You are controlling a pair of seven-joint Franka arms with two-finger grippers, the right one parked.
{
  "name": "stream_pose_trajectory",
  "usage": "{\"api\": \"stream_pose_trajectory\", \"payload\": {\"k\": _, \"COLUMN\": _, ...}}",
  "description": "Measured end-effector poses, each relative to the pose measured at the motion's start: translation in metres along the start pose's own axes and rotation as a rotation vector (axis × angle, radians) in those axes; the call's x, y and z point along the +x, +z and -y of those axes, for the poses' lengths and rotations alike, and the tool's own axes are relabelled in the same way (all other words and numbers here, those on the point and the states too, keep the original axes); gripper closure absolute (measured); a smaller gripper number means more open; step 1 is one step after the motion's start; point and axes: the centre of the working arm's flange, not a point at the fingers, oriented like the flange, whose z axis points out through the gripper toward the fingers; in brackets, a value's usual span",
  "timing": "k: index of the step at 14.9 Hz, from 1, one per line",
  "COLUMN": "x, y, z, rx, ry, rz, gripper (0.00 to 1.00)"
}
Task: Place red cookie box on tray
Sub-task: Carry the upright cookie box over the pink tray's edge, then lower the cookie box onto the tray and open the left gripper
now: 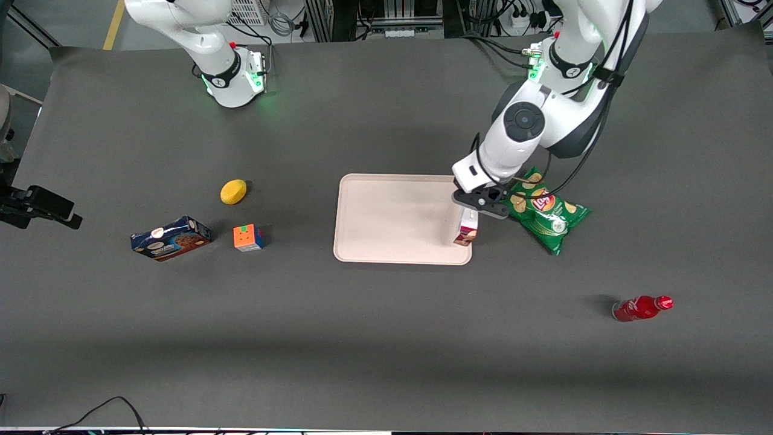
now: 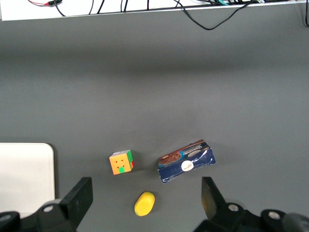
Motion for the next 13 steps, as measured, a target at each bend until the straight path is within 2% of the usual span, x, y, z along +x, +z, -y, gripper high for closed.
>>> {"api": "stream_pose_trajectory", "payload": {"k": 7, "x": 0.002, "y": 0.065, "z": -0.013, "rx": -0.037, "ry": -0.138, "rz": 0.006, "gripper": 0.92}}
{"api": "stream_pose_trajectory", "payload": {"k": 13, "x": 0.005, "y": 0.064, "z": -0.014, "rx": -0.040, "ry": -0.177, "rz": 0.002, "gripper": 0.91}}
